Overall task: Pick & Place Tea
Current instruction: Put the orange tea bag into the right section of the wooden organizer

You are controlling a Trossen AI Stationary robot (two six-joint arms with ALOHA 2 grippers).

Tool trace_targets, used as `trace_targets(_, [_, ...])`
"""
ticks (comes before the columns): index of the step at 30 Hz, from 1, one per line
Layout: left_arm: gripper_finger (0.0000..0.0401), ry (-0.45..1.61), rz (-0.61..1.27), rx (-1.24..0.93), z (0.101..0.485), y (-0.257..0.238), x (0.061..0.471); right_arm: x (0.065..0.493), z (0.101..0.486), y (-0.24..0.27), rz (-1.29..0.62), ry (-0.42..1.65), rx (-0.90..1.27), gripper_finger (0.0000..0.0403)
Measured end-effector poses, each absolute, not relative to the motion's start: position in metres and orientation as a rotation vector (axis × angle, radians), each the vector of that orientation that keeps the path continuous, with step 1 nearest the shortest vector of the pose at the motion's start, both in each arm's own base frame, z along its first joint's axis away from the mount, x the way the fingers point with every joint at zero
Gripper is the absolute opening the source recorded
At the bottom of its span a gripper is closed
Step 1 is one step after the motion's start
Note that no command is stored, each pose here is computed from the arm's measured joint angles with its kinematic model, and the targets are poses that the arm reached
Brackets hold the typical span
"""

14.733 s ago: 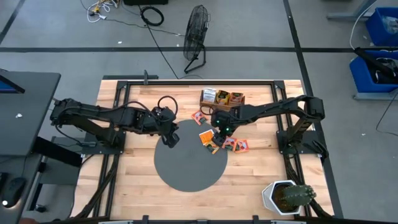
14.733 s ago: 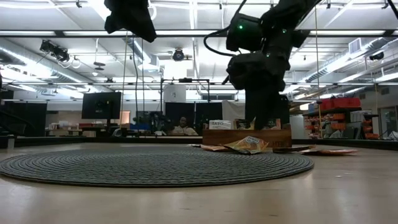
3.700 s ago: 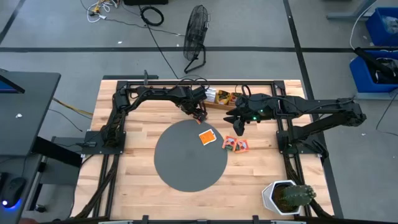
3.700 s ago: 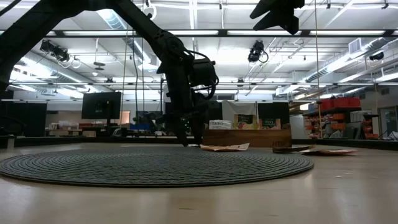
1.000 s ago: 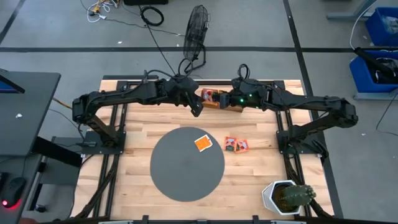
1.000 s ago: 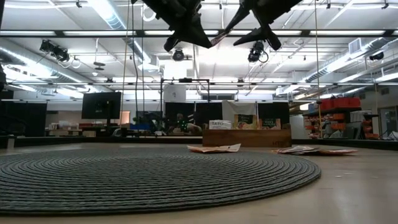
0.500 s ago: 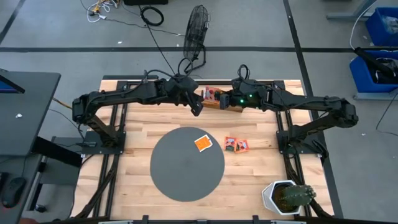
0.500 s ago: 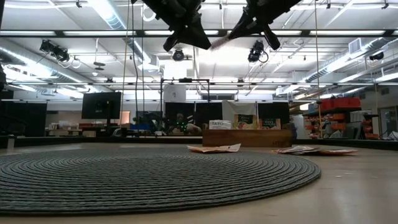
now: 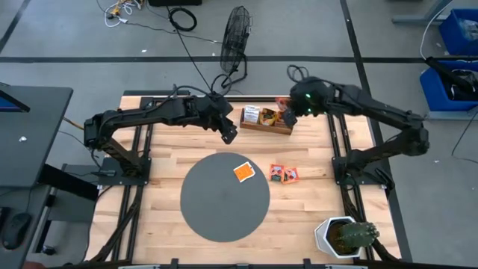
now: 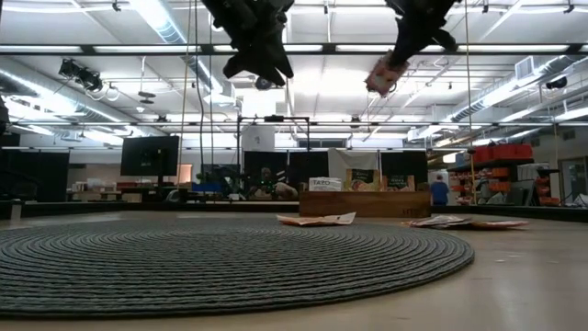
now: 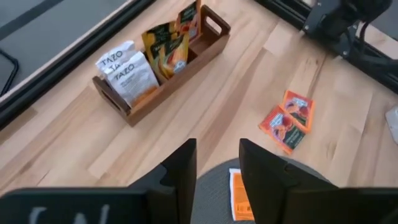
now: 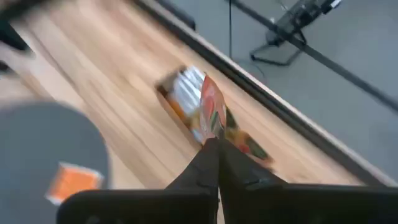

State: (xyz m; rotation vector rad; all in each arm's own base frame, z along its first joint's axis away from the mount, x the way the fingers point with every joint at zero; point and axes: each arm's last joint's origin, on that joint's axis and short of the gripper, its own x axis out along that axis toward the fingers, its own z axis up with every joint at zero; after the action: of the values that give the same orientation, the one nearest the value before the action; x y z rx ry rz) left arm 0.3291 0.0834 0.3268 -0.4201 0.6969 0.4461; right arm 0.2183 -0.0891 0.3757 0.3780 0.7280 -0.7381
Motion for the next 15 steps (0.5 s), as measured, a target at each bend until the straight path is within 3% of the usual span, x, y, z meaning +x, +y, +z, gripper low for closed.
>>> trace_targets(7, [0.0128, 0.708, 0.395, -0.435, 0.328, 0.079, 0.328, 0.244, 0.359, -0.114, -0.643, 1.167, 0.143, 0.0])
trace_targets(15, [0.0128, 0.761, 0.315, -0.432, 0.335, 0.061, 0.318, 0.271, 0.316, -0.143, -0.514, 1.404, 0.0, 0.0])
